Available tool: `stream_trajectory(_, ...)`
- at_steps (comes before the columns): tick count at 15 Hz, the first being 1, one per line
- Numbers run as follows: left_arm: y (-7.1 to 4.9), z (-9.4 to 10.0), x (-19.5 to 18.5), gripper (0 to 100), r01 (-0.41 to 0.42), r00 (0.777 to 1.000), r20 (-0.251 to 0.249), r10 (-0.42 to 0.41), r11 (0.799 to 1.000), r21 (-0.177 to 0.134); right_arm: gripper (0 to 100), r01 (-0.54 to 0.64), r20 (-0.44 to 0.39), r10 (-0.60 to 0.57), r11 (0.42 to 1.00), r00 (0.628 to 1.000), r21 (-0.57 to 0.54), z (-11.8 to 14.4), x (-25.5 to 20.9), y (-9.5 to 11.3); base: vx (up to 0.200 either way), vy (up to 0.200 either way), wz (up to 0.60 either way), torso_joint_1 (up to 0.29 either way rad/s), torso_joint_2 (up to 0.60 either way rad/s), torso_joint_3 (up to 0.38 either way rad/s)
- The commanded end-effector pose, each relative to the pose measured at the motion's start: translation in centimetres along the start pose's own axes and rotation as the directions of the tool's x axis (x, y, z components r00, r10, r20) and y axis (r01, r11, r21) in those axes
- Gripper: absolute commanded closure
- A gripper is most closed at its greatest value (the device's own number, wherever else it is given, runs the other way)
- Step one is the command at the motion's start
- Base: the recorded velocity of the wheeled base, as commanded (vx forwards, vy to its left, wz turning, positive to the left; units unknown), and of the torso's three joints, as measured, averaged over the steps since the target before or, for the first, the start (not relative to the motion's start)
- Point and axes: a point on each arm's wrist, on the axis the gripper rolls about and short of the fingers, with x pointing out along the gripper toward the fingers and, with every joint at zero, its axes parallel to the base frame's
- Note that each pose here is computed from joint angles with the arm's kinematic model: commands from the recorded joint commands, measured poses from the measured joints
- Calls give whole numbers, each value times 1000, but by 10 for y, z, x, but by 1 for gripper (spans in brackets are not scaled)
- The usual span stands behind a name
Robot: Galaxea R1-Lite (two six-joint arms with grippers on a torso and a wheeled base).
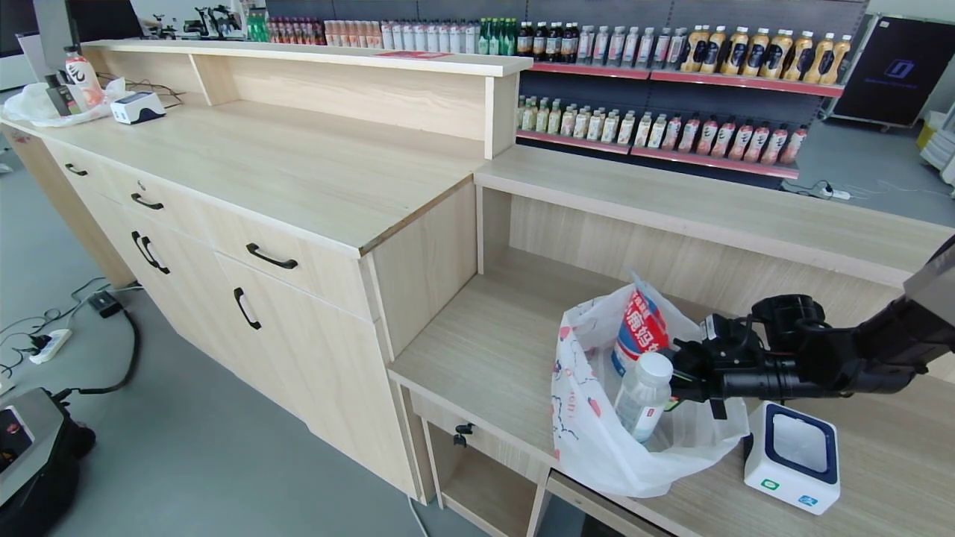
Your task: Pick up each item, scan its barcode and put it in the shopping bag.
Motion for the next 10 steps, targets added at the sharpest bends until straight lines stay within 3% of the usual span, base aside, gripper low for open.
stream_trajectory(1,0,0,0,0,0,1000,0,0,1000,0,100,-3,-1,3,1000,1000,4,-2,1,1,0,0,0,0,0,0)
stream_trajectory(10,0,0,0,0,-2,1000,0,2,1000,0,100,-10,-18,11,1000,1000,16,-10,4,4,0,0,0,0,0,0)
